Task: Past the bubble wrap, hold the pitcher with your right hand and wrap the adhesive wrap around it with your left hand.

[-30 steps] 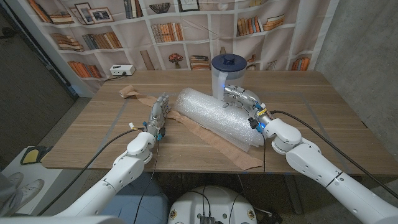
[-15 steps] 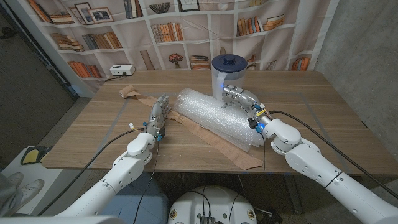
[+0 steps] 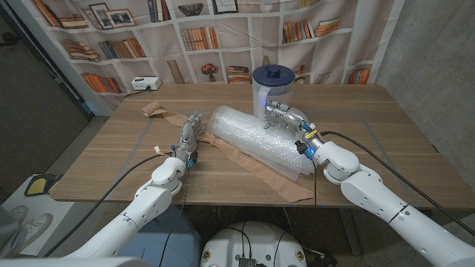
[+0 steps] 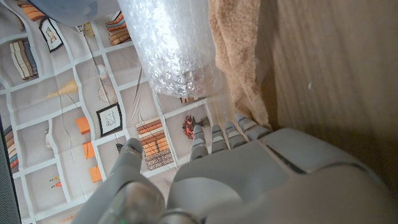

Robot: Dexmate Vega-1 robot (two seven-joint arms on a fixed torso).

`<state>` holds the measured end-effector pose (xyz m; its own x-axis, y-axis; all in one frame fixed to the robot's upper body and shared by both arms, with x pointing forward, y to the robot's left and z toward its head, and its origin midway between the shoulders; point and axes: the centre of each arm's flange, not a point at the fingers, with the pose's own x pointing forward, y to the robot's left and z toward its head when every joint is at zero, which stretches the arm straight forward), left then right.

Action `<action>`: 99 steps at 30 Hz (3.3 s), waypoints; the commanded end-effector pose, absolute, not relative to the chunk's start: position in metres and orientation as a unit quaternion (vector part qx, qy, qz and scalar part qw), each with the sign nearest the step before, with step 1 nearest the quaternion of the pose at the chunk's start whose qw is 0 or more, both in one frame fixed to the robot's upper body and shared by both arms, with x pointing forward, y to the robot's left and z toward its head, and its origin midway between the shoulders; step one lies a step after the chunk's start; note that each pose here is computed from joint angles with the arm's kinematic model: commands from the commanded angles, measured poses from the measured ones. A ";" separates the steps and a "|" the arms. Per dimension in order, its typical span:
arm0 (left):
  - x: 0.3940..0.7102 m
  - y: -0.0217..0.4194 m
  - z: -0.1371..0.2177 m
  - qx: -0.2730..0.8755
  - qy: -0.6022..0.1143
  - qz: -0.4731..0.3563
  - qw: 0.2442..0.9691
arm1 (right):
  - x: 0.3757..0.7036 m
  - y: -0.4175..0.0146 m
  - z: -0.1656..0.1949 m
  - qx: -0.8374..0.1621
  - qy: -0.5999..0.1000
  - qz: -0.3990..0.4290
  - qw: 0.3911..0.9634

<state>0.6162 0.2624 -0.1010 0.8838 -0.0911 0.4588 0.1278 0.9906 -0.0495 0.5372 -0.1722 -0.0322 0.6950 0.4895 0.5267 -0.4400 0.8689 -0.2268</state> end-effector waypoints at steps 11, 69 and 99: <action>0.620 0.259 -0.103 -0.036 -0.225 -0.063 0.972 | 0.543 -0.171 -0.032 -0.053 -0.295 0.259 0.918; 0.622 0.260 -0.109 -0.041 -0.222 -0.065 0.972 | 0.545 -0.149 -0.018 -0.064 -0.301 0.277 0.910; 0.625 0.262 -0.107 -0.041 -0.223 -0.066 0.972 | 0.548 -0.136 -0.011 -0.070 -0.300 0.287 0.907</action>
<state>0.6236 0.2608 -0.1081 0.8929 -0.1103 0.4365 0.1461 0.9880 -0.0492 0.5482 -0.1391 -0.0135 0.6559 0.5601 0.5061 -0.4770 0.8271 -0.2972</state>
